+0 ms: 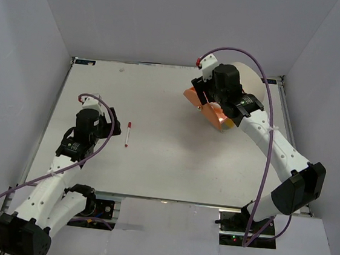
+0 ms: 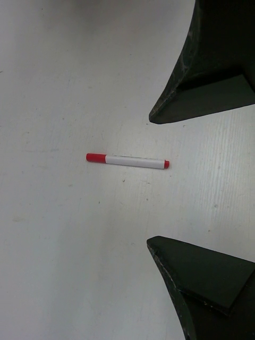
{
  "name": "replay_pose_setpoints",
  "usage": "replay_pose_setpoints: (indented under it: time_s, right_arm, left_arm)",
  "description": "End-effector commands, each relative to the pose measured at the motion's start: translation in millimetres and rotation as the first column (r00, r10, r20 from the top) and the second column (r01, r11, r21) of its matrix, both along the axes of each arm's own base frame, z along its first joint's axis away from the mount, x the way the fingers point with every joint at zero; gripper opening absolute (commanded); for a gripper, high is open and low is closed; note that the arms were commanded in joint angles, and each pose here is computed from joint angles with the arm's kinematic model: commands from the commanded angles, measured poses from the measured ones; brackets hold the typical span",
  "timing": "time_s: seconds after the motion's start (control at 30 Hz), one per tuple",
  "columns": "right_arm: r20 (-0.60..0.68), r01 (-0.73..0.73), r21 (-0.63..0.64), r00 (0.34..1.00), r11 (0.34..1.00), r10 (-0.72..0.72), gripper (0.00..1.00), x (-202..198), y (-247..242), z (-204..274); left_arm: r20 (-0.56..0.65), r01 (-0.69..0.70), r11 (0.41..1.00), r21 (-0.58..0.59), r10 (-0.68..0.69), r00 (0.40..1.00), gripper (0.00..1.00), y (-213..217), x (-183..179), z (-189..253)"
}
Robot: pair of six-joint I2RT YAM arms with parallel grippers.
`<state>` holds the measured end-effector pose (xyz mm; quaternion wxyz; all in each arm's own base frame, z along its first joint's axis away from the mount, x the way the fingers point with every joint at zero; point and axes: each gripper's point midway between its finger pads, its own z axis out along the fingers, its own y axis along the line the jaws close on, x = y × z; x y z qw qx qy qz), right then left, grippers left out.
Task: Sort the stationery into containers
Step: Place the pen in the drawer, then pick up the pen from the center of the board.
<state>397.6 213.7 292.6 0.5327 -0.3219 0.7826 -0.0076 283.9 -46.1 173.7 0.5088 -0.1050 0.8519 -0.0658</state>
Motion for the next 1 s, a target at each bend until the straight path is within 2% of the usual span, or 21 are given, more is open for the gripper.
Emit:
replay_pose_setpoints:
  time_s: [0.0,0.03,0.07,0.13,0.23,0.4,0.47,0.57,0.73,0.97]
  right_arm:
    - [0.035,0.037,0.070,0.999,0.997,-0.040,0.76,-4,-6,21]
    - [0.039,0.046,0.082,0.998,0.996,-0.050,0.80,-7,-7,24]
    - [0.036,0.060,0.101,0.997,0.993,-0.064,0.89,-9,-10,26]
    - [0.067,0.073,0.143,0.994,0.987,-0.083,0.98,-19,-17,42]
    - [0.109,0.077,0.225,0.989,0.971,-0.103,0.90,-37,-29,60]
    - [0.126,0.084,0.327,0.983,0.941,-0.132,0.90,-76,-51,63]
    - [0.122,0.080,0.355,0.984,0.931,-0.131,0.90,-87,-55,59]
    - [0.115,0.061,0.411,0.986,0.910,-0.118,0.90,-108,-62,46]
    - [0.097,0.064,0.477,0.987,0.876,-0.125,0.90,-134,-74,25]
    - [0.102,0.041,0.552,0.988,0.833,-0.117,0.90,-159,-82,19]
  left_arm:
    - [-0.009,0.026,1.000,-0.010,-0.026,1.000,0.98,-5,1,-5]
    - [-0.025,0.032,0.999,-0.010,-0.032,0.999,0.98,-6,2,-9]
    - [-0.034,0.046,0.999,-0.017,-0.046,0.998,0.98,-9,1,-11]
    - [-0.056,0.066,0.997,-0.026,-0.068,0.996,0.98,-13,2,-18]
    - [-0.133,0.119,0.991,-0.053,-0.125,0.983,0.98,-26,5,-34]
    - [-0.282,0.166,0.980,-0.111,-0.192,0.940,0.98,-47,15,-59]
    - [-0.308,0.167,0.979,-0.118,-0.196,0.931,0.98,-51,19,-63]
    - [-0.348,0.170,0.980,-0.103,-0.195,0.917,0.96,-61,29,-69]
    - [-0.422,0.123,0.992,0.003,-0.110,0.900,0.92,-61,48,-91]
    - [-0.515,0.083,0.994,0.067,-0.036,0.856,0.80,-52,48,-124]
